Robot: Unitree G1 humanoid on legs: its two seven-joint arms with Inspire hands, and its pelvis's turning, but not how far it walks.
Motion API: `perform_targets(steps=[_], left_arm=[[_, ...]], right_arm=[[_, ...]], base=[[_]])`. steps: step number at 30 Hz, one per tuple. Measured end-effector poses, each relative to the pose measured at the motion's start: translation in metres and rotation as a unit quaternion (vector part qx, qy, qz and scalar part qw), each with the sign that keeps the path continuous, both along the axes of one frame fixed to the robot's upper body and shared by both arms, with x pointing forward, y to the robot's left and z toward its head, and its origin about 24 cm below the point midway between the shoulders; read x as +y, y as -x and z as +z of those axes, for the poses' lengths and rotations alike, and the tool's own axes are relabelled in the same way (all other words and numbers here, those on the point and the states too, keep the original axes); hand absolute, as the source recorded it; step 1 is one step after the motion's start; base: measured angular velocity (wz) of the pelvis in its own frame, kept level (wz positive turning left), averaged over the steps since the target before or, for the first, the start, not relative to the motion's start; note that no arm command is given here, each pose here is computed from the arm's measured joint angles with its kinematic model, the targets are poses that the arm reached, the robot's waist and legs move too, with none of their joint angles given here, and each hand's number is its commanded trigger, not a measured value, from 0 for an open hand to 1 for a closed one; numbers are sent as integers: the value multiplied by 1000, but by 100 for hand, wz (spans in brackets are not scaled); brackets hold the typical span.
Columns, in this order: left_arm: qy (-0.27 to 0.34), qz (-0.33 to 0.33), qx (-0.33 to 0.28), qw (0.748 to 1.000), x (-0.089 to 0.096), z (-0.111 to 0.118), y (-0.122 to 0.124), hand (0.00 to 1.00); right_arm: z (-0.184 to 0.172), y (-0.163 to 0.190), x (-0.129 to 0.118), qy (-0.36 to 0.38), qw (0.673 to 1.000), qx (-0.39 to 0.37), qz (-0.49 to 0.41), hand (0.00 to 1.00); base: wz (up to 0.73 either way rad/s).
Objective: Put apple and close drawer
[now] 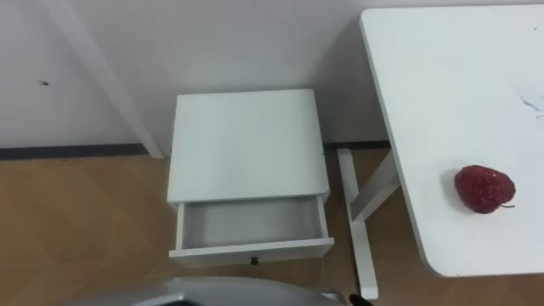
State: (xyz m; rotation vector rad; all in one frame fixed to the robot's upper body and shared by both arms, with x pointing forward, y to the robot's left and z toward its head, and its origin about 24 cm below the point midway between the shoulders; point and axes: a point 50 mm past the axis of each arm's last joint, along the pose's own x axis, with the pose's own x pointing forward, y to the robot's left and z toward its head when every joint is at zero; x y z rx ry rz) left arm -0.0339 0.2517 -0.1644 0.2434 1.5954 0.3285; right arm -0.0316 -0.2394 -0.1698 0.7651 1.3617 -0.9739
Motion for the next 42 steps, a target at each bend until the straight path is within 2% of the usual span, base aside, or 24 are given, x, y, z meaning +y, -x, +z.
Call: perform_targets(steps=[9,11,14,16,19,22,29,33,36,42], left_arm=[[-1,-3,-8,1000,0,0,-1,0],[-3,-4,-11,1000,1,0,-3,0],[-8,-6,-17,1000,5,1,-8,0],[-13,-8,-22,1000,7,2,-9,0],[-22,-13,-36,999,11,3,-14,0],[-33,-18,-45,998,16,5,-18,0],[-45,-22,-50,998,24,8,-19,0],[-49,-21,-68,996,26,9,-20,0],[-51,-21,-75,996,27,9,-20,0],[-62,-36,-105,992,30,12,-30,0]], right_arm=[[1,-5,-5,18,1000,4,-10,0],[1,-5,-7,25,998,-2,-51,0],[2,-11,-12,37,984,-30,-172,0],[4,-17,-18,49,960,-60,-270,0],[7,-28,-28,64,923,-91,-369,0],[11,-39,-39,83,902,-110,-409,0],[34,-78,-70,126,867,-190,-443,0],[58,-103,-92,167,844,-243,-447,0],[64,-103,-98,186,840,-221,-460,0],[91,-118,-110,264,853,-183,-410,0]], base=[[0],[0],[0],[-6],[-10],[-7],[-3],[0],[-4],[-9]])
